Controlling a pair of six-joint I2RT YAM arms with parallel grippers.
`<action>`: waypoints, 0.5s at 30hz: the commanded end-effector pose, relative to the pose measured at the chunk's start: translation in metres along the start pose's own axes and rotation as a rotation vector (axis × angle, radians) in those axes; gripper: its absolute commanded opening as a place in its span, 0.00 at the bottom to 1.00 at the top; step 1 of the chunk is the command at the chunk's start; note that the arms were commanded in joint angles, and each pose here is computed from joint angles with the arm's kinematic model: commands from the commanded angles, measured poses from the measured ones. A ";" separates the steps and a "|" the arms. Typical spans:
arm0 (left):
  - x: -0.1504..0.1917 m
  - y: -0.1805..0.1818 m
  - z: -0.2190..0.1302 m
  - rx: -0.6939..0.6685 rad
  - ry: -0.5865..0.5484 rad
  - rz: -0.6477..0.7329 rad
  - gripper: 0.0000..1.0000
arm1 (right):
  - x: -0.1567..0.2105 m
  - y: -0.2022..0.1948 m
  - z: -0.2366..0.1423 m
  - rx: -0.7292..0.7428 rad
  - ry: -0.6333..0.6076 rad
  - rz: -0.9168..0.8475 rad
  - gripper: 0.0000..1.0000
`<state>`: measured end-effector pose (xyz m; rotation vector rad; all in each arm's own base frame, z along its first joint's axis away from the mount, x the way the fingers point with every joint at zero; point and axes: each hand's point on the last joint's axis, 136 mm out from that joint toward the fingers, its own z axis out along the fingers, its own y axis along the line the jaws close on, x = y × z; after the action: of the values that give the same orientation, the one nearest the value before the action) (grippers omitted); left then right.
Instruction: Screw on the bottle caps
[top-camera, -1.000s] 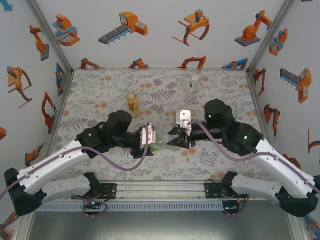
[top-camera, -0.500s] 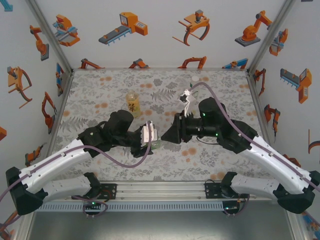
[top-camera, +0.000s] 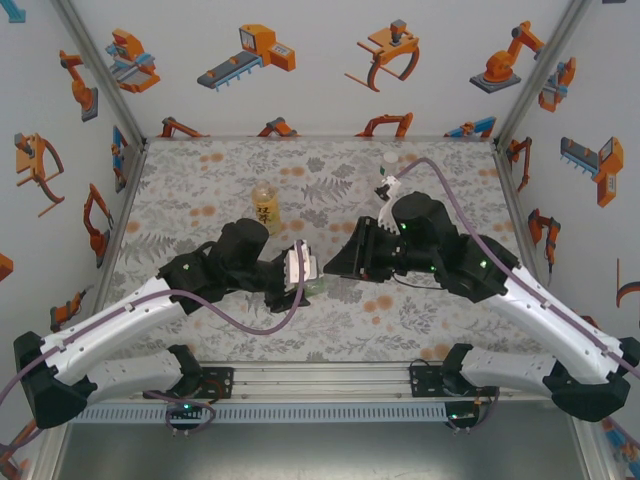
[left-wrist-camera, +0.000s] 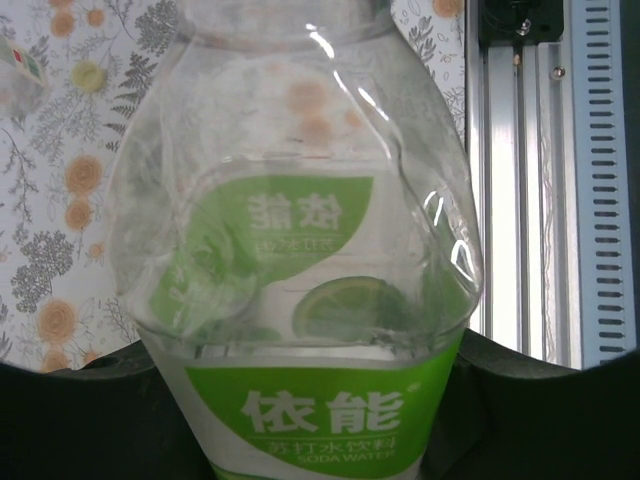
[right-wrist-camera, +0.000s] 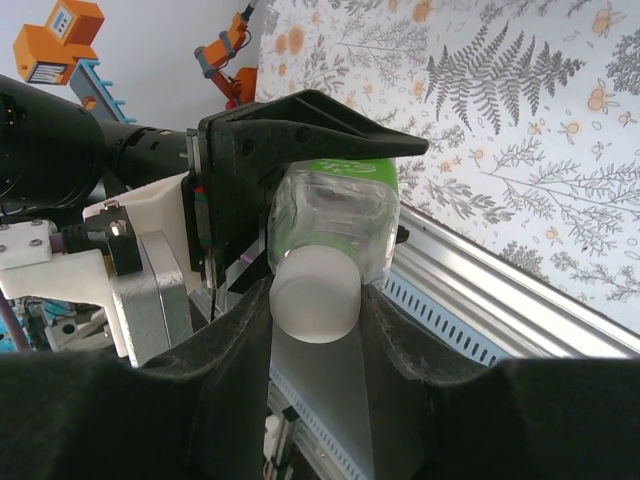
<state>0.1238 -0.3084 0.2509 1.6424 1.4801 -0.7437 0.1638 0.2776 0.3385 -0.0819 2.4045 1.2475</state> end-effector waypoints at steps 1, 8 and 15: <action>-0.015 -0.009 -0.006 0.036 -0.056 0.037 0.00 | -0.026 0.013 -0.023 -0.015 -0.142 -0.129 0.41; -0.017 -0.008 -0.005 0.036 -0.057 0.043 0.00 | -0.029 0.033 -0.045 -0.079 -0.202 -0.479 0.51; -0.019 -0.008 -0.004 0.047 -0.060 0.050 0.00 | -0.002 0.059 -0.054 -0.239 -0.146 -0.936 0.53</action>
<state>0.1178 -0.3106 0.2526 1.6622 1.4516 -0.7688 0.1512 0.2640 0.3866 -0.7238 1.9531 1.0391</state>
